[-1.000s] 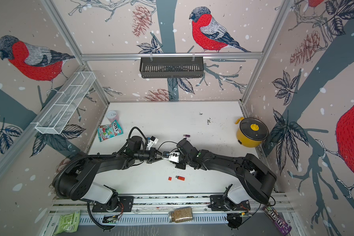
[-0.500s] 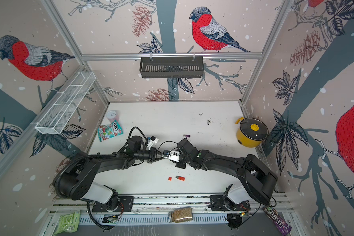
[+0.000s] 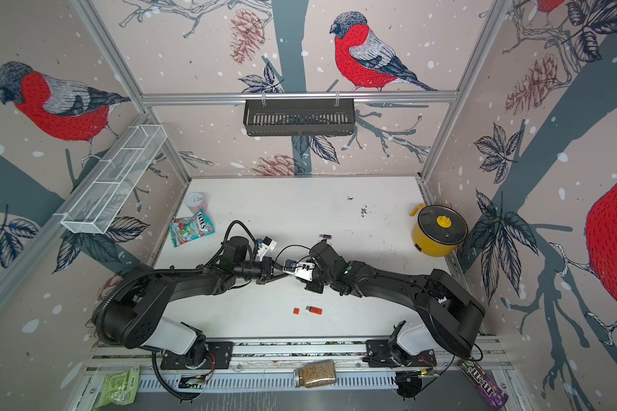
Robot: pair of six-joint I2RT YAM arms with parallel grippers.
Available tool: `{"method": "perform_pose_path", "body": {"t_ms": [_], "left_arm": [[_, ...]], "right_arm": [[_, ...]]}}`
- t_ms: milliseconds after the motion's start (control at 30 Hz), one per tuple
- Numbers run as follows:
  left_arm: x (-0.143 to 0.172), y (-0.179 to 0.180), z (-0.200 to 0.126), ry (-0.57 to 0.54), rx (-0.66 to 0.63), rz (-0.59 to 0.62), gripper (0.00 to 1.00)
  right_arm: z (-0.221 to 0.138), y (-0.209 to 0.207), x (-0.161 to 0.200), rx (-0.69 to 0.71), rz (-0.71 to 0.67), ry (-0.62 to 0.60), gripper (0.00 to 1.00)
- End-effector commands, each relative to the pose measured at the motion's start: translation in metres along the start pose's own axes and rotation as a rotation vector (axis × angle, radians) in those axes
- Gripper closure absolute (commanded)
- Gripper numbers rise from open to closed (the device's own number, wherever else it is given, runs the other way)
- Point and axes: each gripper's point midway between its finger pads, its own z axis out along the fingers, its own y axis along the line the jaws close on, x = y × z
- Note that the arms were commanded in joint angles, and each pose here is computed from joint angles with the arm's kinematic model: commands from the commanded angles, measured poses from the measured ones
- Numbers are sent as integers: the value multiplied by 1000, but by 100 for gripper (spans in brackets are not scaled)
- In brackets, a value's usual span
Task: Close the usb drive cover
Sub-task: Close the cover of the USB drive.
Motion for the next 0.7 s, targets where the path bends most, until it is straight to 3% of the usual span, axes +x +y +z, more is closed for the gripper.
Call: {"method": "perform_pose_path", "body": {"t_ms": [0, 667], "left_arm": [[-1, -4, 1, 5, 15, 22, 92], [0, -7, 3, 10, 8, 38, 92]], "right_arm": [[-4, -7, -23, 19, -11, -95, 81], [-1, -7, -53, -78, -43, -181, 82]]}}
